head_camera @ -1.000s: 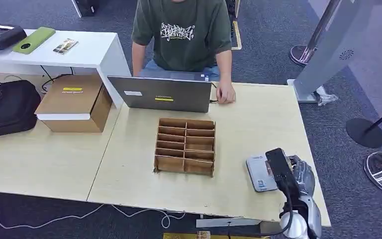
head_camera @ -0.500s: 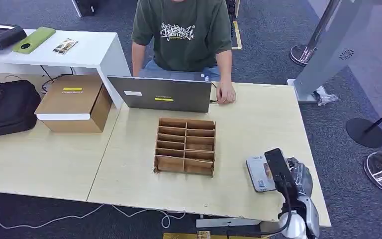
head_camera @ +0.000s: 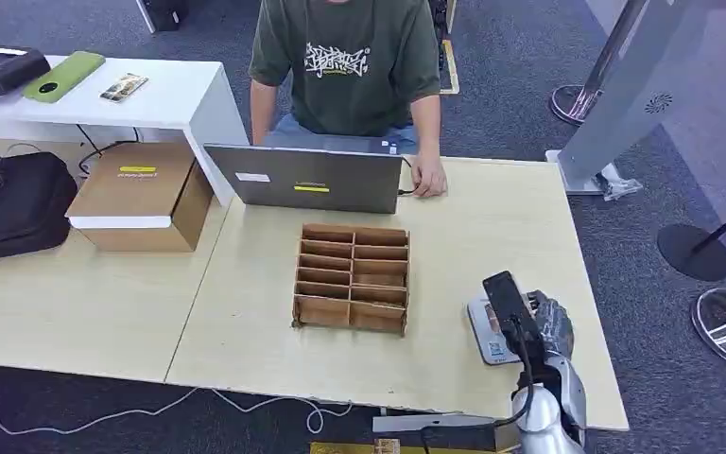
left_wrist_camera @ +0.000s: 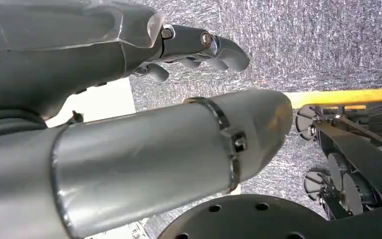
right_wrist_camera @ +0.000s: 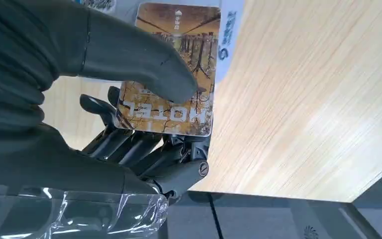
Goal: Pass the card to the sensor for recognition and then transmit it.
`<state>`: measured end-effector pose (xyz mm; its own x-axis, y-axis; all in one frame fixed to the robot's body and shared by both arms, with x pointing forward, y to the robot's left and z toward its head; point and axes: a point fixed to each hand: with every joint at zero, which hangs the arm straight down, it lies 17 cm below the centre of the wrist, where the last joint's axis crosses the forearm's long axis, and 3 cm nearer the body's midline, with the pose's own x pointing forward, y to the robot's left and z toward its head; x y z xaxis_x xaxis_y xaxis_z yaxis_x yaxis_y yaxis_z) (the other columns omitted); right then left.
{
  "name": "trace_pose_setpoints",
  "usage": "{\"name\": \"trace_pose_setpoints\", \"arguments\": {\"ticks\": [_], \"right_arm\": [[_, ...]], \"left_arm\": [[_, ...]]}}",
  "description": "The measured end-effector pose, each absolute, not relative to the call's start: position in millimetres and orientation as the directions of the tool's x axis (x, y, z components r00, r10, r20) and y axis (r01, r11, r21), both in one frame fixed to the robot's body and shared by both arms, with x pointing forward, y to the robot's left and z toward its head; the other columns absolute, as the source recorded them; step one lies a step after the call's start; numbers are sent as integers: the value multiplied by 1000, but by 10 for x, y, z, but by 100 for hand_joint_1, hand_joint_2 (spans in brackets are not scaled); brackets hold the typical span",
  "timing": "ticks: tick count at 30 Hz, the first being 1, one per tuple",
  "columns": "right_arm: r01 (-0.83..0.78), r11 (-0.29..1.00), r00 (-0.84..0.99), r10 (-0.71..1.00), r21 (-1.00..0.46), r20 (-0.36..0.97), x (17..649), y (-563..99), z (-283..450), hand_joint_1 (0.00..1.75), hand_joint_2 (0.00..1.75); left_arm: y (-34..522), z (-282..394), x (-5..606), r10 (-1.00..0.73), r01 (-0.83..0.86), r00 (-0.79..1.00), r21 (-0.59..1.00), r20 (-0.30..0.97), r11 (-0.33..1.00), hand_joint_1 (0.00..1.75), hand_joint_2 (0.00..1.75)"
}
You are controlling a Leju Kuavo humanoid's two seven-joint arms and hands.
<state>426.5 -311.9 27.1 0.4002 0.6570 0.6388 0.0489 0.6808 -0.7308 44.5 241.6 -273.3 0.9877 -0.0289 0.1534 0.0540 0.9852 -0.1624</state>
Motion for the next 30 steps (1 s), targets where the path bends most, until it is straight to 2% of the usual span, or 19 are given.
{"name": "trace_pose_setpoints", "arguments": {"ticks": [30], "right_arm": [[-13,688,374,676,-725,635,4322,-2832,194,175,175]], "left_arm": [[2434,-2738,424,-49,72,988,-156,146,985,0,0]]}}
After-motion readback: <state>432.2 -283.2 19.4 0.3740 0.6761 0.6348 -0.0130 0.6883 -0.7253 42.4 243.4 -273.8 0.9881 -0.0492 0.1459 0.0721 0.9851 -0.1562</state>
